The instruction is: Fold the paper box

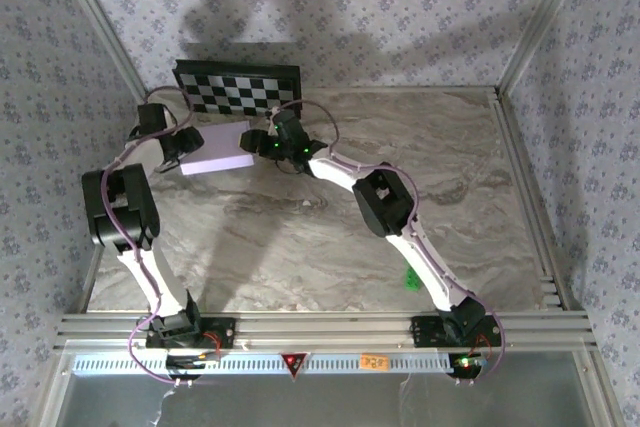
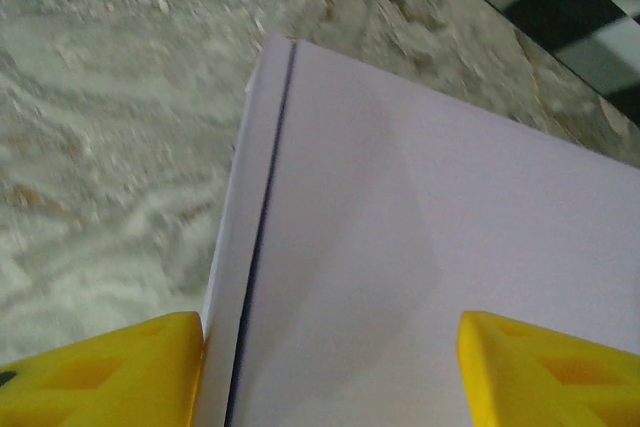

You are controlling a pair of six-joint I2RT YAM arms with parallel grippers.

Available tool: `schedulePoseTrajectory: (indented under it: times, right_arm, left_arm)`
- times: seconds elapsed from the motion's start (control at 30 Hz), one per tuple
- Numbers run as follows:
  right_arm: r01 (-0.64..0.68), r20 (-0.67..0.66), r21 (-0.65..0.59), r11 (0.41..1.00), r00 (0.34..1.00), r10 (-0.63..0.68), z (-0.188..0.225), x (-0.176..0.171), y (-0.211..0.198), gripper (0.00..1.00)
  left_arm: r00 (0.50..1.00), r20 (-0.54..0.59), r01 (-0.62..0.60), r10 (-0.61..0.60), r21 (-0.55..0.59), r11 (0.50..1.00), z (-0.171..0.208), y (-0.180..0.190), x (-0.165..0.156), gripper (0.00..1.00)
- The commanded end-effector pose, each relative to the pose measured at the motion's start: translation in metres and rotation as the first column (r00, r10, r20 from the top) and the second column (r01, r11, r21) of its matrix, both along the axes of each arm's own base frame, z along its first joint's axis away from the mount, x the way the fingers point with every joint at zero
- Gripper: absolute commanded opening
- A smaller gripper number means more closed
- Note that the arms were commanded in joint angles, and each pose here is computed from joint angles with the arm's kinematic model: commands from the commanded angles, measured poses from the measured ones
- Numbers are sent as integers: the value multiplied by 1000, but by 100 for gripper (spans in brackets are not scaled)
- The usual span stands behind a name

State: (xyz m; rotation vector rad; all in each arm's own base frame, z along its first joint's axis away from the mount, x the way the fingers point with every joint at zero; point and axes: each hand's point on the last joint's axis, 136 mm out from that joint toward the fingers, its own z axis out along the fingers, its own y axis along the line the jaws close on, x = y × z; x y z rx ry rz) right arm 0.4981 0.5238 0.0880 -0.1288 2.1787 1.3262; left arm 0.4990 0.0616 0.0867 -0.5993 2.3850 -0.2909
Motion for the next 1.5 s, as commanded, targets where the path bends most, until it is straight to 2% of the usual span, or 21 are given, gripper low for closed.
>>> schedulePoseTrajectory:
  times: [0.0, 0.23, 0.33, 0.47, 0.6, 0.73, 0.77, 0.8, 0.87, 0.93, 1.03, 1.17, 1.27, 1.3, 1.4, 1.47]
  right_arm:
    - [-70, 77, 134, 988, 995, 60, 28, -21, 40, 58]
    - [-49, 62, 83, 995, 997, 44, 23, -18, 27, 61]
    - [-40, 91, 28, 999, 995, 37, 36, -14, 9, 64]
    - [-51, 109, -65, 997, 992, 57, 44, -18, -24, 68]
    - [-37, 98, -143, 989, 994, 51, 44, -25, -69, 72]
    - [-46, 92, -265, 963, 993, 72, 40, -41, -123, 89]
    - [-47, 97, -309, 950, 992, 81, 38, -46, -139, 95]
    - [-41, 93, -338, 940, 993, 76, 38, -49, -155, 99]
    - [-28, 96, -398, 917, 993, 72, 38, -55, -184, 99]
    - [-6, 106, -463, 886, 992, 62, 41, -62, -215, 99]
    - [58, 146, -606, 793, 988, 39, 37, -72, -270, 99]
    - [184, 227, -782, 595, 974, -3, 25, -88, -350, 99]
    - [321, 325, -821, 472, 943, -77, 21, -89, -406, 99]
    - [360, 350, -821, 443, 930, -108, 19, -91, -422, 99]
    - [425, 395, -808, 409, 905, -160, 9, -95, -459, 99]
    - [477, 443, -787, 391, 878, -180, 5, -95, -475, 99]
  left_arm:
    - [996, 51, 75, -72, -68, 995, 3, -13, 21, 67]
    - [995, 72, 79, -73, -84, 993, 7, -5, 28, 69]
    - [996, 64, 59, -57, -30, 998, 20, 5, 23, 72]
    - [999, 36, 19, -20, 25, 1000, 43, 21, 13, 77]
    - [998, 54, 23, -25, 49, 999, 68, 20, 4, 84]
    - [997, 50, 56, -61, 104, 993, 77, 5, -10, 92]
    - [996, 47, 67, -73, 119, 991, 77, -1, -15, 99]
    - [995, 51, 74, -81, 135, 988, 78, -6, -19, 100]
    - [993, 55, 97, -105, 138, 986, 75, -19, -29, 100]
    - [993, 54, 97, -107, 155, 983, 68, -26, -41, 100]
    - [992, 61, 100, -114, 208, 973, 55, -32, -60, 100]
    - [986, 80, 106, -143, 356, 929, 40, -38, -82, 99]
    - [976, 96, 138, -194, 414, 900, 21, -46, -91, 99]
    - [969, 108, 155, -221, 428, 890, 14, -49, -91, 99]
    - [947, 156, 182, -281, 461, 868, -1, -58, -92, 100]
    - [941, 179, 174, -287, 474, 863, 3, -57, -89, 100]
